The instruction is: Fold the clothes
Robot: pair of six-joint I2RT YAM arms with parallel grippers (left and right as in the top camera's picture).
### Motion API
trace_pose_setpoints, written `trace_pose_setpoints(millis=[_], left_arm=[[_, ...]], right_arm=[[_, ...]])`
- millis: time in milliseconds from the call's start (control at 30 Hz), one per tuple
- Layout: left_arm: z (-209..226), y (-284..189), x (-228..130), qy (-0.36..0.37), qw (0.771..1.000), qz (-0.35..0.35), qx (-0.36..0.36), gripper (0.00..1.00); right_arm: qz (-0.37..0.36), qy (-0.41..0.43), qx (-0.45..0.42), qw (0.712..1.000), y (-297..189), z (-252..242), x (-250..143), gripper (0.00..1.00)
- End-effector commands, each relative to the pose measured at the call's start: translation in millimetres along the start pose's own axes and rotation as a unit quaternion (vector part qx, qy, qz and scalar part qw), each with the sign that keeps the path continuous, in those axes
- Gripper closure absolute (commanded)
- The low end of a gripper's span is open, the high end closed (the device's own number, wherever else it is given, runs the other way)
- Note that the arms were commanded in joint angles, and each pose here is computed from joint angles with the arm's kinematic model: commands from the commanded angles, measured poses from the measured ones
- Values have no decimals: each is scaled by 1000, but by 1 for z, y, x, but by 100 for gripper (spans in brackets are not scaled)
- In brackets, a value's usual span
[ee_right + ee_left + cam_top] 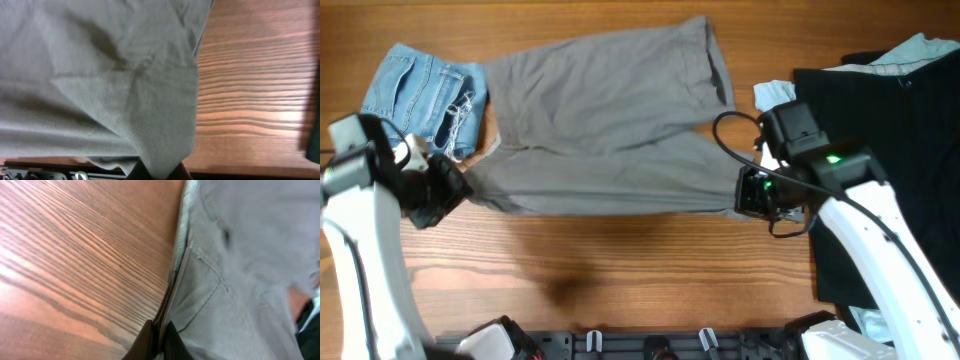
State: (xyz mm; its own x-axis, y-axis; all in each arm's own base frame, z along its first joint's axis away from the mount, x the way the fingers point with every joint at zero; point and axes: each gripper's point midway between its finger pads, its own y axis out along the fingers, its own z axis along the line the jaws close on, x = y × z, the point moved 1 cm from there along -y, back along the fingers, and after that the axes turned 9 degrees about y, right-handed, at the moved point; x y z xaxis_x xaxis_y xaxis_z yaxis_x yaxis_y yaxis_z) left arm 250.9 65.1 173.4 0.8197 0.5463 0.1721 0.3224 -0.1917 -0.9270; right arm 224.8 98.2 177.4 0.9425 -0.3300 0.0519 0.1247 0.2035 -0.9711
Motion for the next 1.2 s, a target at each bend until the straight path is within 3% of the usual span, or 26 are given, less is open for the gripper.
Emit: trace_pose_setpoints(millis=[0, 133, 267, 433, 567, 600, 633, 667, 700, 733, 767, 867, 933, 1067, 1167], left_arm=[[11, -72, -8, -24, 988, -138, 68, 96], [7, -124, -28, -21, 967, -242, 77, 96], [12, -116, -24, -26, 971, -223, 88, 96], [35, -83, 1, -47, 975, -157, 148, 96], [34, -29, 65, -42, 982, -140, 120, 96], [29, -16, 78, -38, 984, -139, 101, 95], [23, -2, 90, -31, 987, -136, 80, 89], [17, 11, 101, -24, 988, -137, 63, 75], [12, 29, 112, -16, 990, -134, 52, 52], [10, 42, 118, -11, 990, -128, 50, 20], [11, 57, 119, -2, 992, -115, 52, 16], [15, 73, 107, 28, 995, -71, 58, 15], [17, 72, 92, 29, 997, -42, 61, 15], [14, 73, 66, 61, 997, 15, 49, 15], [15, 73, 59, 64, 996, 30, 49, 17]], right_arm=[[-73, -12, -19, 997, -47, -8, 11, 96], [-132, -17, 29, 991, -95, 7, 17, 96], [-162, -20, 46, 986, -94, 22, 39, 96], [-152, -22, 26, 988, -52, 42, 81, 96], [-188, -16, 2, 982, 9, 64, 149, 93], [-190, -16, 2, 982, 30, 70, 164, 82], [-192, -16, 1, 981, 43, 73, 173, 66], [-197, -13, -7, 980, 62, 73, 185, 59], [-195, -7, -21, 980, 82, 69, 194, 36], [-183, -2, -31, 983, 99, 63, 197, 22], [-168, 4, -45, 985, 112, 54, 197, 22], [-93, 50, -76, 991, 126, 13, 182, 20], [-2, -25, -27, 999, 127, 9, 159, 20], [103, -111, 51, 987, 135, 11, 112, 20], [151, -100, 61, 982, 155, 7, 78, 20]])
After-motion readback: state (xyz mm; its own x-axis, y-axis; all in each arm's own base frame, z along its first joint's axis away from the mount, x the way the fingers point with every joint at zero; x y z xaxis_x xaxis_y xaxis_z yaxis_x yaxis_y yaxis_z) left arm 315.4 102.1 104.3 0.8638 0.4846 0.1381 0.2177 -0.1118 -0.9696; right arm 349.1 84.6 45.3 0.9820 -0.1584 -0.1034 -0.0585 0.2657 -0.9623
